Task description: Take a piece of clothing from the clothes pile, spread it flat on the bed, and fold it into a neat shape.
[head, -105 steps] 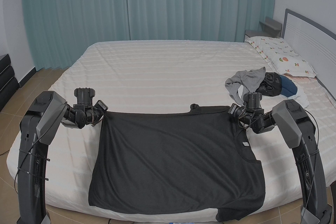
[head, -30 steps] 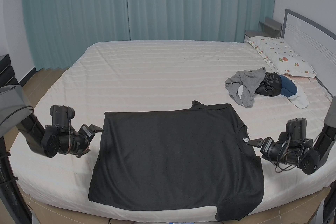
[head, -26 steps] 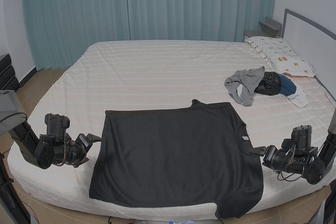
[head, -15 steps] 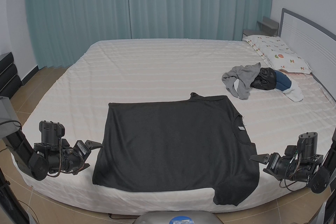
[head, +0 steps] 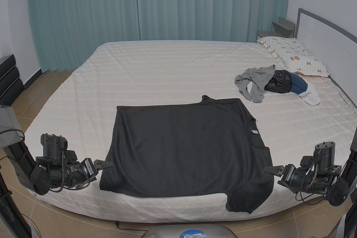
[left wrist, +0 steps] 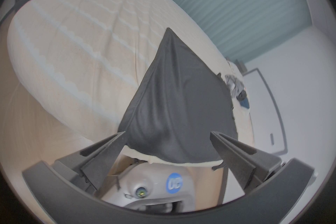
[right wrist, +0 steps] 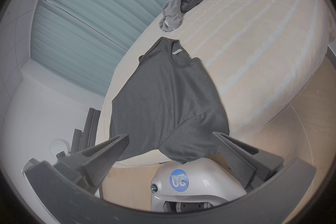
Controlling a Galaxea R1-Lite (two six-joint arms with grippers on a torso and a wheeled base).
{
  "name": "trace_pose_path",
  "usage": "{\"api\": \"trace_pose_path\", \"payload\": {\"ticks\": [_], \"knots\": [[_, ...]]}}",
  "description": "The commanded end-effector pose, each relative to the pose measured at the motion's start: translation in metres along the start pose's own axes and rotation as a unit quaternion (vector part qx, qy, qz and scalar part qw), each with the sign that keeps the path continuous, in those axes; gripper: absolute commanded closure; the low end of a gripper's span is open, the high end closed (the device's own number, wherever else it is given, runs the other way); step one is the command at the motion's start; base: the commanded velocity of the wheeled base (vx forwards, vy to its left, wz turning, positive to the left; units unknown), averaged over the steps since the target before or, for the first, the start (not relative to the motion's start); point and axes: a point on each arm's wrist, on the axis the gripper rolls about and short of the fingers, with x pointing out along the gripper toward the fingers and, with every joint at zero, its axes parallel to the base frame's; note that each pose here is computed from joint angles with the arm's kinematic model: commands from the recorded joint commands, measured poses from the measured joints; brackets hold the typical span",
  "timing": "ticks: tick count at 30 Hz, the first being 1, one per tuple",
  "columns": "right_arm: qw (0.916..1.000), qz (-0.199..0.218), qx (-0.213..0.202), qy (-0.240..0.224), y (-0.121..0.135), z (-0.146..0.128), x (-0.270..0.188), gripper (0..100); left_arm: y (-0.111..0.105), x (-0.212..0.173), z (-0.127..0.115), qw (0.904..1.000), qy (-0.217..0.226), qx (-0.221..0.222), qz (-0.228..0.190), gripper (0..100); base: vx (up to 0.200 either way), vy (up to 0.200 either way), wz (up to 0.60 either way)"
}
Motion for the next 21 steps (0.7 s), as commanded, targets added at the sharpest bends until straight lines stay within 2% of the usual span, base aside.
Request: {"api": "trace_pose_path", "payload": {"ticks": [1,5,18,21], "knots": [[0.9999,-0.003,-0.002,0.012,-0.003,-0.006,0.007,0,0.027,0.017,-0.018,0.9977,0.051,0.029,0.032,0,0.0,0.0,0.0],[1.0,0.005,0.0,0.002,-0.001,-0.004,0.007,0,0.027,0.023,-0.018,0.9978,0.048,0.037,0.027,0,0.0,0.0,0.0],[1.0,0.007,-0.001,-0.001,-0.001,-0.003,0.006,0,0.027,0.04,-0.015,0.997,0.033,0.046,0.054,0,0.0,0.0,0.0],[1.0,0.006,0.001,-0.003,-0.001,-0.003,0.006,0,0.024,0.051,-0.017,0.9951,0.024,0.058,0.077,0,0.0,0.0,0.0]]}}
